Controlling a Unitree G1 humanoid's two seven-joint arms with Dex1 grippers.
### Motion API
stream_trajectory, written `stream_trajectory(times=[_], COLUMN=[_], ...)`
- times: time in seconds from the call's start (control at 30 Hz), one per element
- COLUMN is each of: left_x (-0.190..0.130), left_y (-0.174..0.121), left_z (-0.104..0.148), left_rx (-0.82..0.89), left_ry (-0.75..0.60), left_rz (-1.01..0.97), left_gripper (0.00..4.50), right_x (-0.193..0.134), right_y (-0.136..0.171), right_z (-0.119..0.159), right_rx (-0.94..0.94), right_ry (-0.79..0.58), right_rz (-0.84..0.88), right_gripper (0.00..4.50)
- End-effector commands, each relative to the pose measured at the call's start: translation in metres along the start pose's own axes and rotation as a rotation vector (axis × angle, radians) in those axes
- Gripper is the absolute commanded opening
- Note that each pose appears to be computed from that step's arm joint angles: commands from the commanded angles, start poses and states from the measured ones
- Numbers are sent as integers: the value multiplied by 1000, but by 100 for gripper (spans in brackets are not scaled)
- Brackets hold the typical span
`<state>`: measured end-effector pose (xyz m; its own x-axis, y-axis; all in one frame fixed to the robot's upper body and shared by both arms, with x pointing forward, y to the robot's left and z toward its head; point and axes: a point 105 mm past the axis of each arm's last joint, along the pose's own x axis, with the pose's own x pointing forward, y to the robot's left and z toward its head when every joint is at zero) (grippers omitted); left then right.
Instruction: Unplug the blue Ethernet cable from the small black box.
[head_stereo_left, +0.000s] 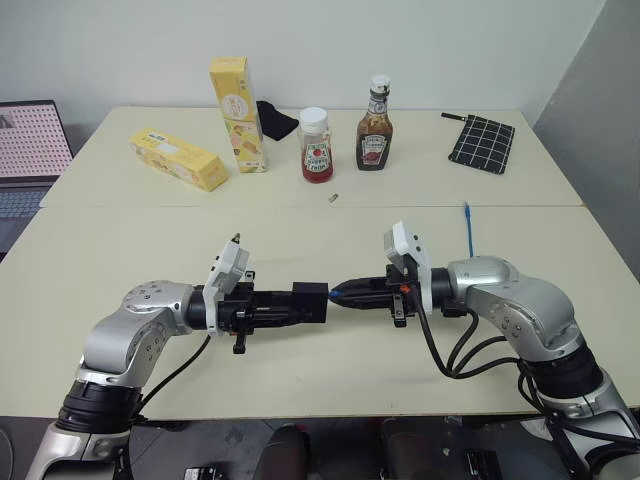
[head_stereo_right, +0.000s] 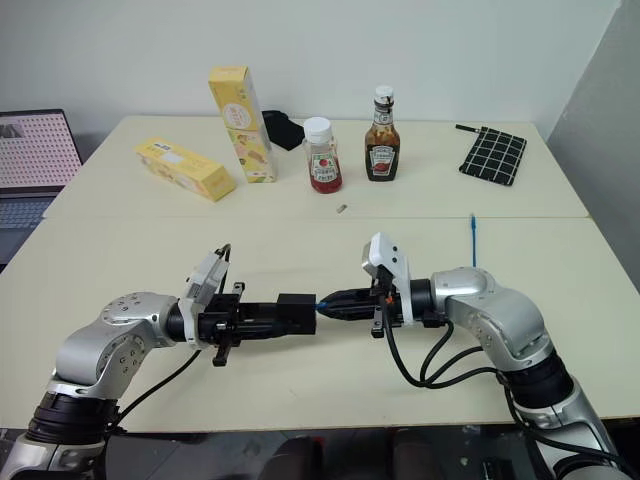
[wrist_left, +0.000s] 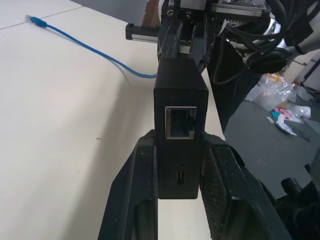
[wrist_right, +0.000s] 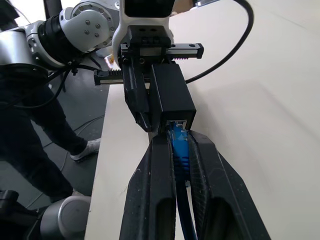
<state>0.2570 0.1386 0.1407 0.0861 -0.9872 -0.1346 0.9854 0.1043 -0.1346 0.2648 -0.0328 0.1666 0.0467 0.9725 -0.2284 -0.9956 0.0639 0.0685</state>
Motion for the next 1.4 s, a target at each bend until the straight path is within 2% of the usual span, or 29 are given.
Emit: stream_trajectory(times=[0.03, 0.23, 0.33, 0.53, 0.67, 0.7, 0.73, 0.77, 0.87, 0.97, 1.1, 1.23, 1.4], left_x=[-7, -20, -22, -27, -24, -24, -24, -24, -28, -33, -42, -65, -82], left_y=[-3, 4, 4, 14, 23, 26, 29, 31, 39, 46, 61, 88, 110], left_z=[1, -6, 2, 2, 3, 5, 6, 7, 9, 4, 4, 9, -4], left_rx=[16, -18, -25, -33, -30, -19, -5, 7, 24, 15, 117, 290, 446], left_ry=[2, -14, -52, -56, -63, -69, -71, -72, -82, -71, -104, -156, -140], left_rz=[3, 93, 127, 258, 330, 350, 377, 388, 457, 515, 669, 953, 1175], left_gripper=[78, 78, 78, 78, 78, 78, 78, 78, 78, 78, 78, 78, 78], right_x=[-14, -36, -41, -40, -41, -41, -40, -39, -39, -43, -32, -20, -1], right_y=[-7, -18, -29, -107, -135, -138, -138, -137, -132, -124, -68, -33, -34], right_z=[0, -12, -15, -16, -21, -22, -23, -25, -25, -15, 6, 13, 21], right_rx=[19, 47, 41, -87, -152, -174, -178, -180, -180, -210, -274, -339, -410], right_ry=[15, 54, 38, -35, -38, -30, -27, -21, -20, -39, -77, -14, 28], right_rz=[-6, -68, -143, -635, -845, -872, -872, -863, -830, -780, -421, -250, -252], right_gripper=[9, 8, 8, 8, 8, 43, 81, 93, 167, 232, 338, 338, 338])
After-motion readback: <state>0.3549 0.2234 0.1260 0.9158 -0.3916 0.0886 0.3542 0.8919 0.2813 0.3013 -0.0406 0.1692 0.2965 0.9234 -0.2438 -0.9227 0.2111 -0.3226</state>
